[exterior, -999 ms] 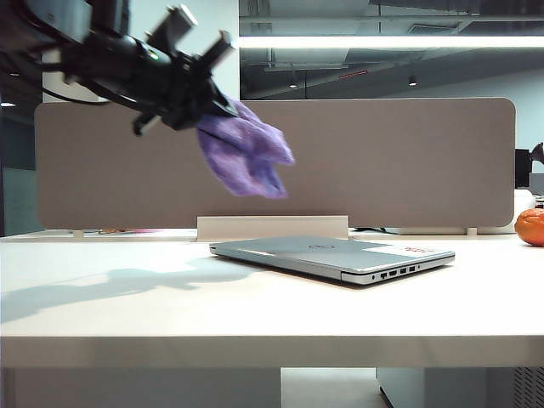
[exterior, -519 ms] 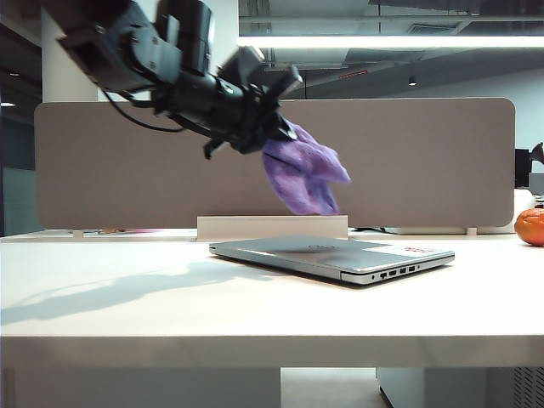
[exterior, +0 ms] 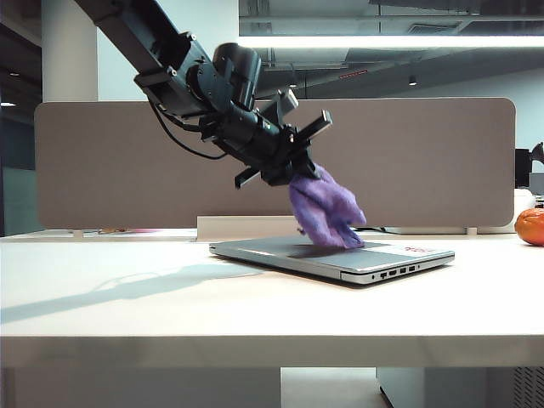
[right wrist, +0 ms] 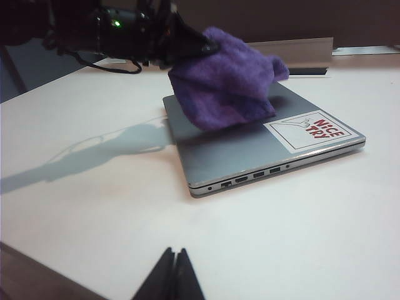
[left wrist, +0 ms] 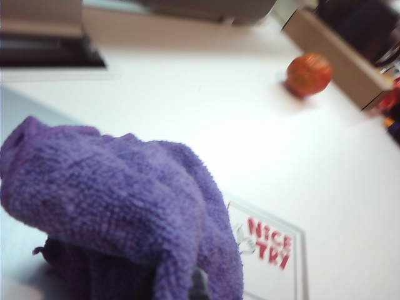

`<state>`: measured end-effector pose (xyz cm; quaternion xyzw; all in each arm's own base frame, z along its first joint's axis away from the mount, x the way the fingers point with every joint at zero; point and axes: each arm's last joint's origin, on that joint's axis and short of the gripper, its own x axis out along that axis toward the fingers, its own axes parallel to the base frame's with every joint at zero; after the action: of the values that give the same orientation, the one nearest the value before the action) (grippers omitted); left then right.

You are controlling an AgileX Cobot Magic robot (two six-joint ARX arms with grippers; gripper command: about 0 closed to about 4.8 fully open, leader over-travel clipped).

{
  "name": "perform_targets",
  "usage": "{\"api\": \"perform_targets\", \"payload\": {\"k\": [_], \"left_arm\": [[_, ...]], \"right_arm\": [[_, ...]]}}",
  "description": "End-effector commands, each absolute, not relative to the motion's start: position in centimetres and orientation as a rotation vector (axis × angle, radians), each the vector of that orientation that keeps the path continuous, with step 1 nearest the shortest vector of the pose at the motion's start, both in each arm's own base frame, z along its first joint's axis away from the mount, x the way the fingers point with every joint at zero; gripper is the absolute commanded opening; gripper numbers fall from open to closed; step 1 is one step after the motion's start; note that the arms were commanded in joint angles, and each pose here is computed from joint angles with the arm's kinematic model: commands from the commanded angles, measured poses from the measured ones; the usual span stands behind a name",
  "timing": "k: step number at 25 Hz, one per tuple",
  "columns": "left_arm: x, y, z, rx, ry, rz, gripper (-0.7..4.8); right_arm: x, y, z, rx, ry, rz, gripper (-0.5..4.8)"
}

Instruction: Pick up the purple rag and put it over the laptop.

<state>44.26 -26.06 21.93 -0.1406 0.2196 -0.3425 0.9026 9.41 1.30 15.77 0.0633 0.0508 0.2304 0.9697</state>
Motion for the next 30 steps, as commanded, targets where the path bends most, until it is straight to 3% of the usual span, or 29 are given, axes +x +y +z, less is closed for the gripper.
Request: {"api": "perform_targets", "payload": {"k": [1, 4, 7, 10, 14, 20, 26, 30], "left_arm": [[44.3, -26.0, 22.2, -0.284, 0.464, -0.696, -0.03], [44.3, -26.0, 22.0, -0.280, 0.479, -0.687, 0.57], [44.2, -25.9, 21.9, -0.277, 0.496, -0.681, 1.98], [44.2, -25.9, 21.8, -0.271, 0.502, -0.661, 2.90], [44.2, -25.6, 21.3, -0.184, 0.519, -0.593, 4.79], [43.9, -25.3, 20.4, -0.133, 0.603, -0.536, 4.79], [43.9, -25.1, 20.5, -0.033, 0.585, -0.530, 4.79], [43.7, -24.7, 20.7, 0.021, 0.591, -0.438, 4.79]], "right_arm": [[9.4, 1.3, 15.7, 0.127, 0.099, 0.466, 0.22], [9.4, 1.3, 15.7, 0.127, 0.099, 0.467, 0.22], [9.4, 1.3, 15.7, 0.127, 0.099, 0.467, 0.22], [9.4, 1.3, 15.7, 0.128, 0.102, 0.466, 0.22], [9.4, 1.3, 15.7, 0.128, 0.101, 0.466, 0.22], [9.4, 1.3, 15.7, 0.128, 0.102, 0.466, 0.22], [9.4, 1.3, 15.7, 0.128, 0.102, 0.466, 0.22], [9.4, 1.3, 15.7, 0.128, 0.102, 0.467, 0.22]]}}
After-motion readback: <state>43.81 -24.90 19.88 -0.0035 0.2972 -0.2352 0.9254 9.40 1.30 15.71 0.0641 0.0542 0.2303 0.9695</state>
